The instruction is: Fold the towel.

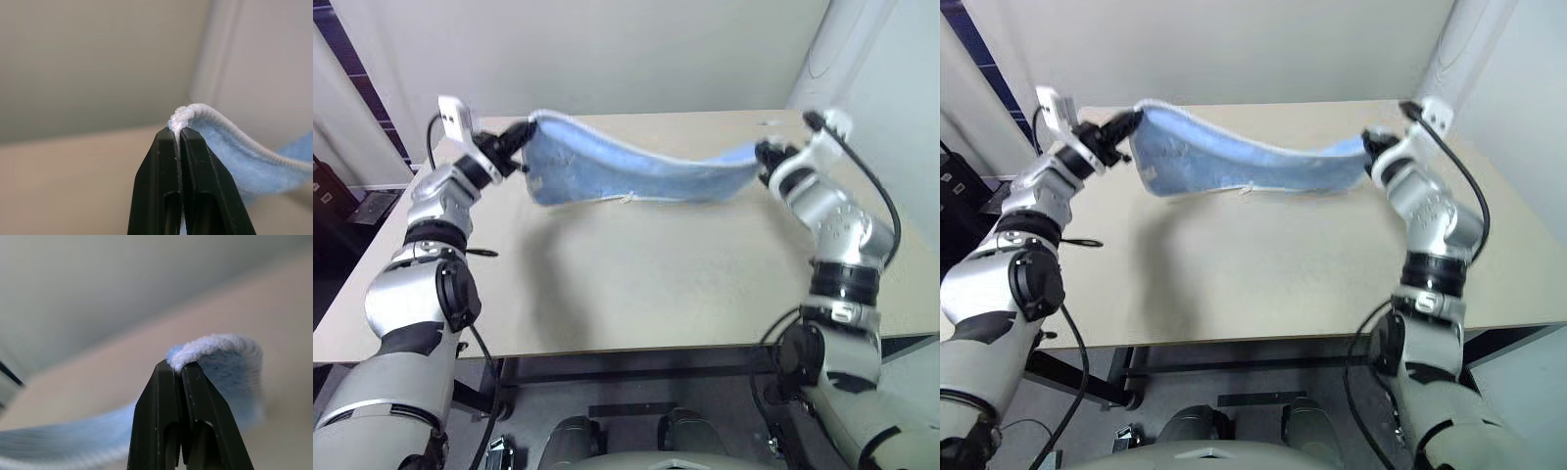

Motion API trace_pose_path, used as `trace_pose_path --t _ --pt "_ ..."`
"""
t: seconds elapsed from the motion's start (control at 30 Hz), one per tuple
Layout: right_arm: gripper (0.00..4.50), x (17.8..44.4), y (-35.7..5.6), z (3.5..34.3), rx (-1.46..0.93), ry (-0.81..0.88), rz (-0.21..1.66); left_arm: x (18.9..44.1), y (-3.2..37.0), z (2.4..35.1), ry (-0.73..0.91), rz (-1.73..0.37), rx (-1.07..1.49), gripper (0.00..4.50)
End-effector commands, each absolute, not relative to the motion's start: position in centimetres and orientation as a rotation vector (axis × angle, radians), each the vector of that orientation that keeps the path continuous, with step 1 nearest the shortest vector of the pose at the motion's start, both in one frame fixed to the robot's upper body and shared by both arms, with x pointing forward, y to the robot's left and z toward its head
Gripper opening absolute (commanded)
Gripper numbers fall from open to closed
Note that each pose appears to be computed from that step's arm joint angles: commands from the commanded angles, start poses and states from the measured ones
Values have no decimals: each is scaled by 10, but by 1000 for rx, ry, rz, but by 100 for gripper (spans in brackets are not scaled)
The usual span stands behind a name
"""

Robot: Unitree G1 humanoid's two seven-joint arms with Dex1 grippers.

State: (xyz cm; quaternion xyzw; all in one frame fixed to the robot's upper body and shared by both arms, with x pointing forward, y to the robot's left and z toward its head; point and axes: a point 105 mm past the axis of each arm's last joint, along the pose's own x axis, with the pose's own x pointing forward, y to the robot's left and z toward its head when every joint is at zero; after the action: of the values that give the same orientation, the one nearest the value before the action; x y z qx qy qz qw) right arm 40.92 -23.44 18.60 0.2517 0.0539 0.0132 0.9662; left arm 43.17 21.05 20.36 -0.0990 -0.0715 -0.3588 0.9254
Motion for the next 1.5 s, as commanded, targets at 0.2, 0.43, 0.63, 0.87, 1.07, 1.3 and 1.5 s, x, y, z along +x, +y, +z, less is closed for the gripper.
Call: trace_pose_path --t 0.2,0.43,0.63,0.87,1.07,1.3,1.5 --pt "0 359 -262 197 507 92 33 391 217 182 26 -1042 -42 3" --pt "0 311 -257 171 512 202 147 358 224 150 211 -1181 29 3" --pt "0 270 -247 155 504 287 244 330 231 133 312 -1217 22 3" --pt "0 232 -246 137 535 424 325 304 243 111 446 -1218 19 3" --pt "0 213 -244 119 587 542 315 293 252 109 491 -1211 24 3" --pt "0 231 -245 131 652 481 289 308 250 115 442 -1178 -19 3" --pt "0 265 -237 150 681 431 281 331 246 119 387 -1119 -80 3"
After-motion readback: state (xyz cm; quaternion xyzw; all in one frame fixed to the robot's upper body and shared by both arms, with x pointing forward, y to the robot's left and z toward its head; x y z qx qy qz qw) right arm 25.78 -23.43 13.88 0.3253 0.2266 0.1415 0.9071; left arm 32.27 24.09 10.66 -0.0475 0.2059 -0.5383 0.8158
